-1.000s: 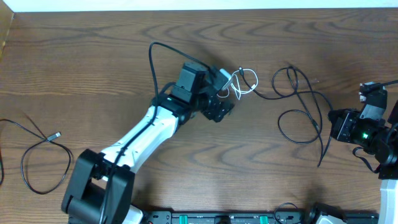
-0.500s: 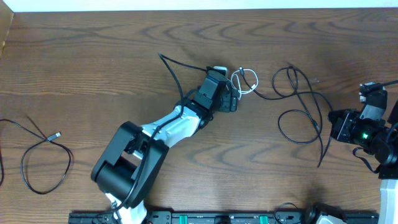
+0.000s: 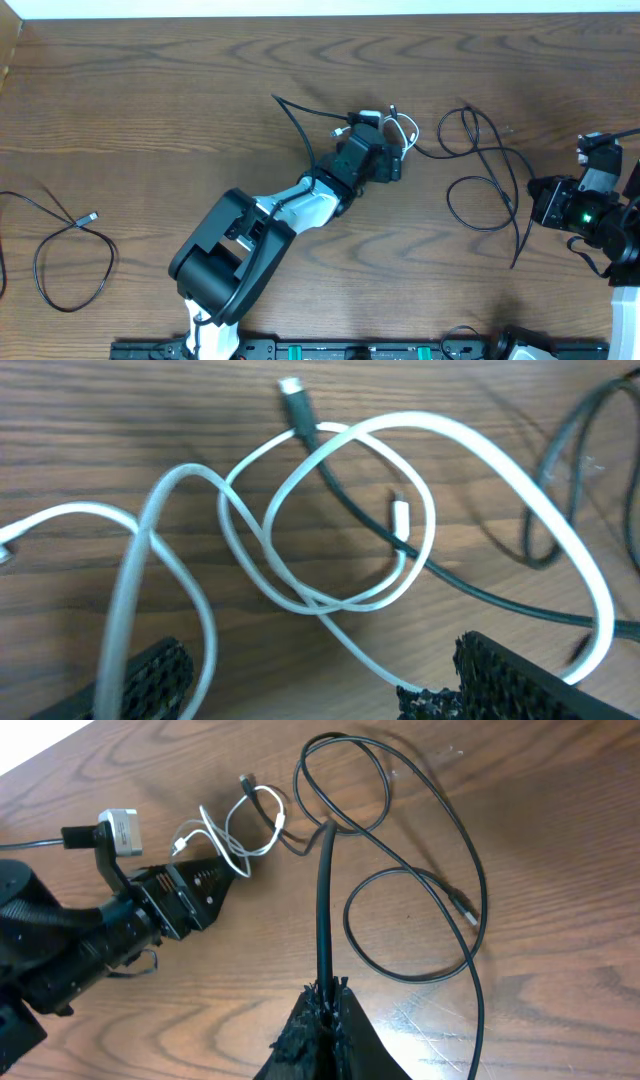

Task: Untangle cables

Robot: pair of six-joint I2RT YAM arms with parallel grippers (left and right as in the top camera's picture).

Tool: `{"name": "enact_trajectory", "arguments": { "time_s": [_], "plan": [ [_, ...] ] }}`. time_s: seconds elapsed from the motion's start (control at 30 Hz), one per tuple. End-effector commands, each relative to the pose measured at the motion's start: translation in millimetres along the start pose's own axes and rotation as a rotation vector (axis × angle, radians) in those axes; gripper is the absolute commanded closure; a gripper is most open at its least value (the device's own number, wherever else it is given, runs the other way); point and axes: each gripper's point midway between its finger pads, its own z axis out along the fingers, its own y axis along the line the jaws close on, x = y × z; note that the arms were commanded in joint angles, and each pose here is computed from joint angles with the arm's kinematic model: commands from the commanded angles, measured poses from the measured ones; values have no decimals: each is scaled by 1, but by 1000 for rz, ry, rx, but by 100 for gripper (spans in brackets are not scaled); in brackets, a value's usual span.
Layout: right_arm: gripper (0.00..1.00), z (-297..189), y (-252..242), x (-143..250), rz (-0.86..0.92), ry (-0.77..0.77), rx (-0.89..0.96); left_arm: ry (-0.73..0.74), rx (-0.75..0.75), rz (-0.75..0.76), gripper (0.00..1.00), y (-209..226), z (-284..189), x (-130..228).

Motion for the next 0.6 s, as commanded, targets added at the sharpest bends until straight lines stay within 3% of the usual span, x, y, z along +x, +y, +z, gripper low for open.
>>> {"name": "enact_trajectory", "arguments": {
  "time_s": [0.0, 0.1, 0.17, 0.3, 0.37, 0.57],
  "plan": [
    [99, 2, -2, -5, -13, 6, 3, -12, 14, 7, 16, -14, 2, 3],
    [99, 7, -3, -4, -6, 26, 1, -15, 21, 11, 16, -17, 1, 3],
    [99, 8, -4, -4, -3, 34, -2, -24, 21, 11, 24, -17, 2, 1],
    [99, 9, -4, -3, -6, 34, -2, -38, 24, 16, 62, -18, 2, -2],
    [99, 9, -4, -3, -13, 34, -2, -50, 28, 17, 92, -19, 2, -4],
    [99, 8, -4, -1, -12, 43, -2, -56, 31, 31, 93, -19, 2, -6]
  ]
}}
